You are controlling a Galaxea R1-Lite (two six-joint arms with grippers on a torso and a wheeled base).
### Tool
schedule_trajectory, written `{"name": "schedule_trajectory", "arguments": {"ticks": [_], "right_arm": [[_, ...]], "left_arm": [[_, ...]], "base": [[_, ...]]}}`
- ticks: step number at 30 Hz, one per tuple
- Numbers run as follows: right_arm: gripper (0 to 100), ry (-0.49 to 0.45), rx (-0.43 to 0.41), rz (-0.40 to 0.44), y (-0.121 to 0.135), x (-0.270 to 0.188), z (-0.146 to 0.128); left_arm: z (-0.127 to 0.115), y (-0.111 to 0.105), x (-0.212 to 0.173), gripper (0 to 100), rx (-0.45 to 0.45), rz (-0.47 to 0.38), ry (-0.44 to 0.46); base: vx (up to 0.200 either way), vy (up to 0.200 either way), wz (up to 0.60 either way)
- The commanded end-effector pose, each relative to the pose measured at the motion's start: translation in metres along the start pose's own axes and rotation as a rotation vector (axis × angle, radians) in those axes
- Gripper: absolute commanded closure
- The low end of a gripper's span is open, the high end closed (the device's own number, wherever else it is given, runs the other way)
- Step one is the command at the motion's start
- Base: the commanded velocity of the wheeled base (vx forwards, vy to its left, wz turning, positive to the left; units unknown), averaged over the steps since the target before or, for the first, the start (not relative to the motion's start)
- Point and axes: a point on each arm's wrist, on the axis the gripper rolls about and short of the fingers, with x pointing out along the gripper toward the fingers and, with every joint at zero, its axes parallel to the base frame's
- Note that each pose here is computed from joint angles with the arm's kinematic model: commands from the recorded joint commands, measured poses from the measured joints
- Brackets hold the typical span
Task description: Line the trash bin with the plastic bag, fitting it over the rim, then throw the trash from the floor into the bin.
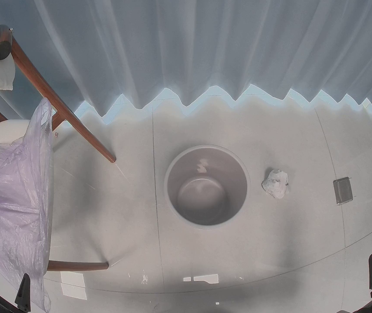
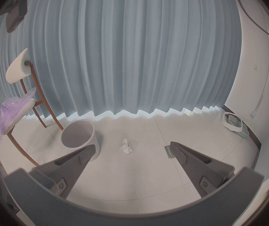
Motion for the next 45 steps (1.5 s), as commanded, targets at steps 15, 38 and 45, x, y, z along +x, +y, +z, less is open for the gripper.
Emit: {"name": "schedule_trajectory", "arguments": {"ticks": [15, 38, 45], "right_arm": [[0, 0.000, 0.000, 0.000, 0.000, 0.000, -0.005], [0, 0.001, 0.006, 0.000, 0.000, 0.000, -0.005], [0, 0.001, 0.008, 0.000, 0.000, 0.000, -0.005]], "left_arm": [[-0.004, 0.000, 0.000, 0, 0.021, -0.007, -0.010], [0.025, -0.005, -0.007, 0, 0.408, -0.169, -0.242], [0.067, -0.006, -0.002, 0, 0.405, -0.173, -0.144]], "base": [[0.000, 0.000, 0.00], [0.000, 0.000, 0.00], [0.000, 0.000, 0.00]]}}
